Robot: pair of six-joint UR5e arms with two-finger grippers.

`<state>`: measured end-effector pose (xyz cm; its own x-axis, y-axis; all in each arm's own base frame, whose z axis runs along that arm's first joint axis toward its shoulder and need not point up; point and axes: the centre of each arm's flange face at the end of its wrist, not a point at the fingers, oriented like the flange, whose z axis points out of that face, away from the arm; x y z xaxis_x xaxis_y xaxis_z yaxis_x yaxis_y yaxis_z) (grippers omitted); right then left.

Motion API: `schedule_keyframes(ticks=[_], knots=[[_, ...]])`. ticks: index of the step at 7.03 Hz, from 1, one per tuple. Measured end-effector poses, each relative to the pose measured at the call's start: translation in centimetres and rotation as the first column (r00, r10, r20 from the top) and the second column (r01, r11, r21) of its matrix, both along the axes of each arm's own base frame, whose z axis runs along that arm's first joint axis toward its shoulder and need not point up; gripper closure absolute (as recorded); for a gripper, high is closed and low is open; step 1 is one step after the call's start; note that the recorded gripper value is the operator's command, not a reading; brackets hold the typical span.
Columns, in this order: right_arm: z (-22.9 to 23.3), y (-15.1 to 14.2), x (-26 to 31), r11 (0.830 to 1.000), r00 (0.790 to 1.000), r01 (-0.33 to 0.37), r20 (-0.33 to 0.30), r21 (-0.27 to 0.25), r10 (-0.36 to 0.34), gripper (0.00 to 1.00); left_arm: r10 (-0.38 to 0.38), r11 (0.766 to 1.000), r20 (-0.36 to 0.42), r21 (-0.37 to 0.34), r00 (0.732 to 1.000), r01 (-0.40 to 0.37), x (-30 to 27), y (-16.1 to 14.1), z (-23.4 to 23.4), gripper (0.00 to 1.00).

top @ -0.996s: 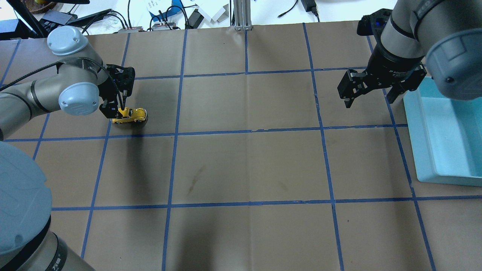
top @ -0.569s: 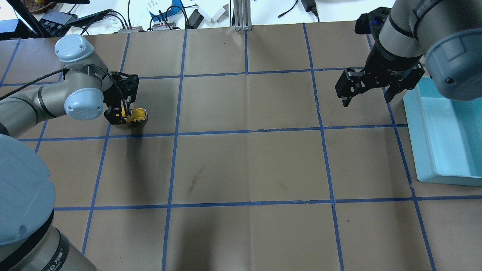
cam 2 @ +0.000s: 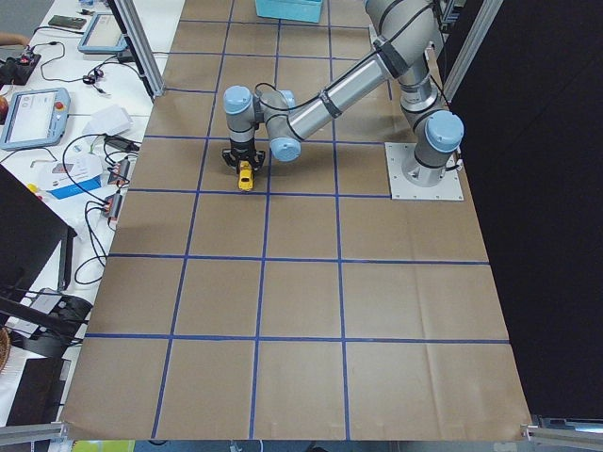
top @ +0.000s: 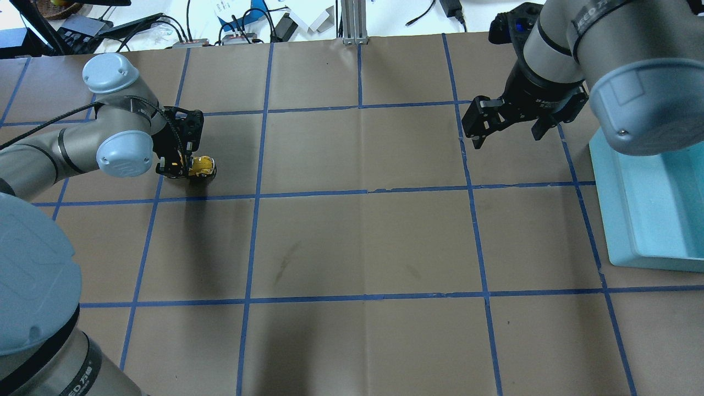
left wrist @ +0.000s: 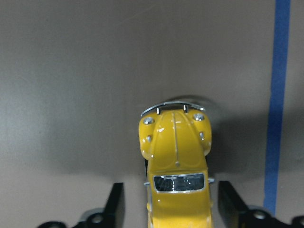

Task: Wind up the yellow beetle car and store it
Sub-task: 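Pull the held car backward along the table with the left gripper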

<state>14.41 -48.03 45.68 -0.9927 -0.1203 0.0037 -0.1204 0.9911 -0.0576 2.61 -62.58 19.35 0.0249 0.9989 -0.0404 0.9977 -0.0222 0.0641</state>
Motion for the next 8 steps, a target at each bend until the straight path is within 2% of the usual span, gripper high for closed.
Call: schedule_keyframes(ticks=[1,2,3,4,6,8], knots=[[-0.1,-0.1,-0.4,1.0,1.0,0.004,-0.013,0.001,-0.003,0.0,0.001,1.0,0.011,0.001,1.0,-0.001,0.1,0.0,0.1,0.44],[-0.1,-0.2,-0.8,1.0,1.0,0.008,-0.03,0.002,-0.008,0.0,0.001,1.0,0.023,0.003,1.0,-0.001,0.2,0.1,0.2,0.61],[-0.2,-0.3,-1.2,1.0,0.999,0.014,-0.044,0.003,-0.014,0.0,0.001,1.0,0.03,0.003,1.0,-0.001,0.3,0.1,0.3,0.73],[-0.2,-0.3,-1.5,1.0,0.999,0.019,-0.051,0.005,-0.019,0.0,0.002,1.0,0.033,0.002,0.999,-0.002,0.3,0.1,0.4,0.83],[-0.2,-0.3,-1.6,1.0,0.998,0.02,-0.054,0.007,-0.019,0.0,0.007,1.0,0.036,-0.009,0.999,-0.007,0.3,-0.1,1.2,0.98],[-0.3,-0.3,-1.7,1.0,0.998,0.02,-0.055,0.008,-0.019,0.0,0.028,0.999,0.033,-0.034,0.999,-0.027,-0.6,0.0,2.8,1.0]])
